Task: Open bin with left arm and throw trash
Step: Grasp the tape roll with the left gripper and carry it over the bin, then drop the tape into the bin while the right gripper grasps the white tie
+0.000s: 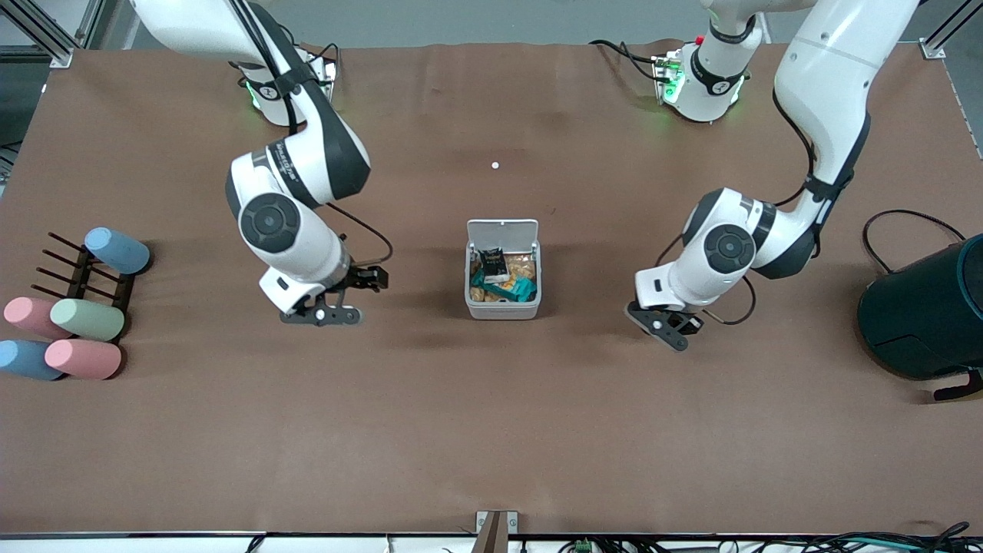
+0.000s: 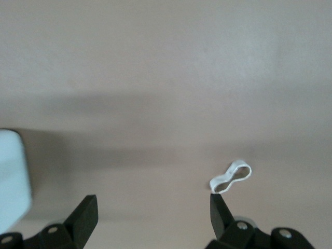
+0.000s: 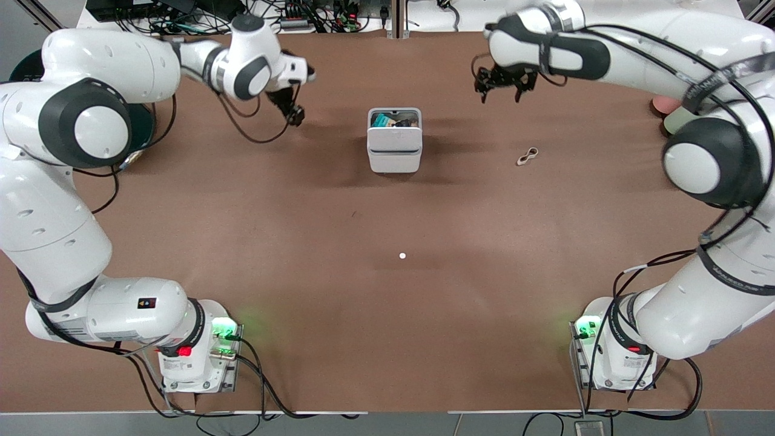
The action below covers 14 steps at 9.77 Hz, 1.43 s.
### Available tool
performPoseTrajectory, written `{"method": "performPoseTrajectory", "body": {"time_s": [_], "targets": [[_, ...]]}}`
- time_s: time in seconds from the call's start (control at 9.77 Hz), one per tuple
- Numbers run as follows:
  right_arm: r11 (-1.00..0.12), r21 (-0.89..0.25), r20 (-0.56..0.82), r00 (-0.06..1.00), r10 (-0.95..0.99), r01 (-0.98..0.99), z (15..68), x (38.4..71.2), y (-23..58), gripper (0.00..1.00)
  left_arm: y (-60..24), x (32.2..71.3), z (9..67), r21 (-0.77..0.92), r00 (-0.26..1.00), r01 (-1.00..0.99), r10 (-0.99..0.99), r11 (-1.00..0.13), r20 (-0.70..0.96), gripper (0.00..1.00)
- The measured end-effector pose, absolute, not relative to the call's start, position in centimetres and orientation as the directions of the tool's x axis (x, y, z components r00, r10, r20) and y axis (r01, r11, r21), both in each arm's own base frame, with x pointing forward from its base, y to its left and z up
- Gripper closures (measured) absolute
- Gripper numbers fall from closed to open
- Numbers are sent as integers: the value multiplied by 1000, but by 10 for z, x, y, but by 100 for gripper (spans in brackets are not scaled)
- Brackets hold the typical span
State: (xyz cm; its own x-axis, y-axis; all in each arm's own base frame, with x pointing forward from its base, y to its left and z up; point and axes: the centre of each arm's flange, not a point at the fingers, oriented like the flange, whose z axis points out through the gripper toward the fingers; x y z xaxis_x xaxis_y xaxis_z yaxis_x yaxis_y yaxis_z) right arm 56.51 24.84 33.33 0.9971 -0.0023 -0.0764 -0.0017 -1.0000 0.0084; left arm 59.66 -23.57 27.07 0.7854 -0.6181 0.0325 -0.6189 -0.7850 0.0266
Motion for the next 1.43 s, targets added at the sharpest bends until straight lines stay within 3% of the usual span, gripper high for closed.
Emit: {"method": "performPoseTrajectory", "body": {"time_s": [0.31, 0.61, 1.02, 1.13, 1.43], "targets": [[-998, -5, -33, 997, -65, -65, 278, 517, 175, 4, -327, 594, 366, 62, 873, -487, -488, -871, 3, 49], [-984, -21, 14, 984, -177, -177, 227, 510, 116, 6, -405, 551, 346, 71, 922, -380, -383, -922, -47, 50], [-976, -28, 13, 977, -214, -214, 176, 503, 133, 12, -437, 535, 306, 89, 931, -346, -353, -934, -88, 50], [-980, -26, 5, 980, -200, -200, 173, 499, 142, 19, -446, 531, 305, 94, 933, -342, -350, -935, -83, 50], [-981, -10, -27, 981, -193, -193, 176, 496, 148, 67, -455, 529, 307, 97, 933, -345, -353, -933, -75, 50]]}}
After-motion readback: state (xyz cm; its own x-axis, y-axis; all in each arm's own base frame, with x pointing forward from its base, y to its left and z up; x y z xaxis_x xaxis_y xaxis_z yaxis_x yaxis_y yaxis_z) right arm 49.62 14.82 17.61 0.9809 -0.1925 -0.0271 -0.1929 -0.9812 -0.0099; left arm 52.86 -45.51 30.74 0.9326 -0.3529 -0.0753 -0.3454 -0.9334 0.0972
